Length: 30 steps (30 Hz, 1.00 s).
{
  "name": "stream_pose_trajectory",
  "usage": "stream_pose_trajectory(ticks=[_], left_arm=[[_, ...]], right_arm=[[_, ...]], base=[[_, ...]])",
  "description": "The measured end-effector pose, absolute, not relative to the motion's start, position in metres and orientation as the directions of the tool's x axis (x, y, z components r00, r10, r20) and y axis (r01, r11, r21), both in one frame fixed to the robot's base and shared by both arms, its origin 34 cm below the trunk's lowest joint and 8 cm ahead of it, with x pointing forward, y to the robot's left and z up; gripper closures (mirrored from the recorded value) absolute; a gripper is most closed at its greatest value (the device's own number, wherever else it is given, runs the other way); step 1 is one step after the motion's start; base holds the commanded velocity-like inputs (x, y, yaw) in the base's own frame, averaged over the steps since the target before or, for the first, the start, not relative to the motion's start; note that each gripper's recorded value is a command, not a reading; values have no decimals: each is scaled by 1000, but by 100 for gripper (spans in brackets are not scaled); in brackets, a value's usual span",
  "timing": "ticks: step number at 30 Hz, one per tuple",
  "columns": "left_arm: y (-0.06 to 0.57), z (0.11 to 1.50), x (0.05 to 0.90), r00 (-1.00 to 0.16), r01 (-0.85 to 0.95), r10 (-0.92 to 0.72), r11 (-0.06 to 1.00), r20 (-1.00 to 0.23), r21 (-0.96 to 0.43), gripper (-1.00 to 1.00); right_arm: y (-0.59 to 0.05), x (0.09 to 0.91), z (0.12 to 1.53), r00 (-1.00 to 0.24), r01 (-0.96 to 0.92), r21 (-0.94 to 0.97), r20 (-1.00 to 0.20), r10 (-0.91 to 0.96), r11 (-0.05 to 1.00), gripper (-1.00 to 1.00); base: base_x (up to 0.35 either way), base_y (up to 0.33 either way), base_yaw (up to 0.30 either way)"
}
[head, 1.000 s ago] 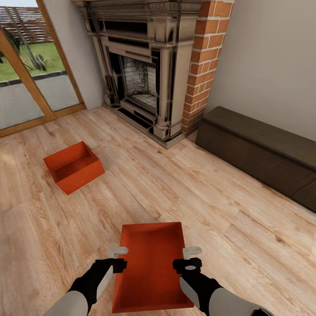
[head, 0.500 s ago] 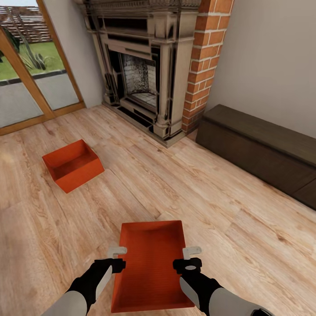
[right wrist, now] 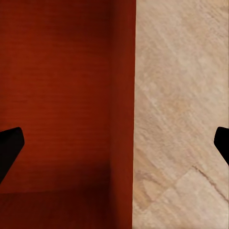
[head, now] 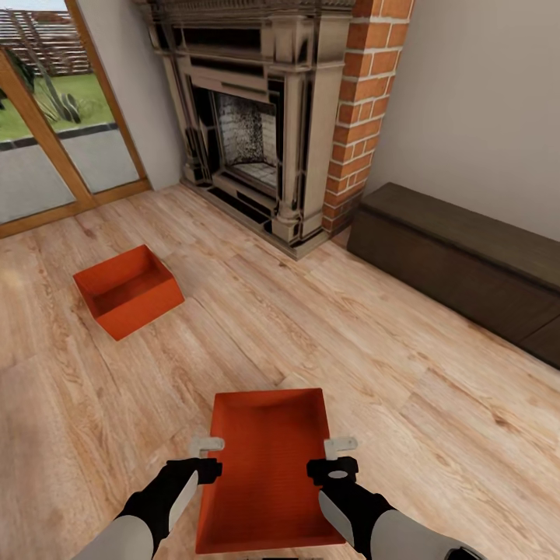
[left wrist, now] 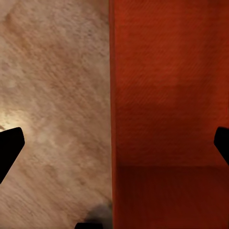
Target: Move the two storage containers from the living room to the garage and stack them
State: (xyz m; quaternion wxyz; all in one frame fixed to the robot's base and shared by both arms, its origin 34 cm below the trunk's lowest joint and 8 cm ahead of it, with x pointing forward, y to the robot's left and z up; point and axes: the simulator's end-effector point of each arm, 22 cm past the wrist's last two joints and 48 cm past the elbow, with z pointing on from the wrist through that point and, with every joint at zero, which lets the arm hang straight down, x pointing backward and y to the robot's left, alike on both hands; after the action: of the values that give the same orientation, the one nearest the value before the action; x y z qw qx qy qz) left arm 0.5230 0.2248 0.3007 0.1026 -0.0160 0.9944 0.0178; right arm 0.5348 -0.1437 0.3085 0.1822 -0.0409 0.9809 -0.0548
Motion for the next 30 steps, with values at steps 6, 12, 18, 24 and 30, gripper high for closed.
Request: stream_pose_trajectory(ticks=[6, 12, 18, 24, 30], left_arm=[[225, 288, 521, -978, -35, -28, 999, -204, 32, -100], [224, 276, 518, -978, -36, -28, 999, -205, 31, -100], [224, 263, 516, -978, -36, -29, 999, -205, 31, -100], [224, 250, 514, -978, -36, -28, 999, -205, 31, -100], [224, 248, 513, -978, -36, -28, 999, -206, 31, -100]], right_arm=[[-144, 533, 296, -930, -63, -123, -353, -103, 990, -100], [-154, 522, 279, -942, -83, -143, -310, -125, 986, -100], [-167, 522, 265, -932, -142, -174, -308, -190, 975, -100], [-166, 520, 252, -929, -156, -169, -310, -202, 973, -100], [-166, 520, 250, -929, -157, -168, -310, -203, 973, -100]], base=[[0, 0, 0], [0, 0, 0], [0, 0, 0], [0, 0, 0], [0, 0, 0]])
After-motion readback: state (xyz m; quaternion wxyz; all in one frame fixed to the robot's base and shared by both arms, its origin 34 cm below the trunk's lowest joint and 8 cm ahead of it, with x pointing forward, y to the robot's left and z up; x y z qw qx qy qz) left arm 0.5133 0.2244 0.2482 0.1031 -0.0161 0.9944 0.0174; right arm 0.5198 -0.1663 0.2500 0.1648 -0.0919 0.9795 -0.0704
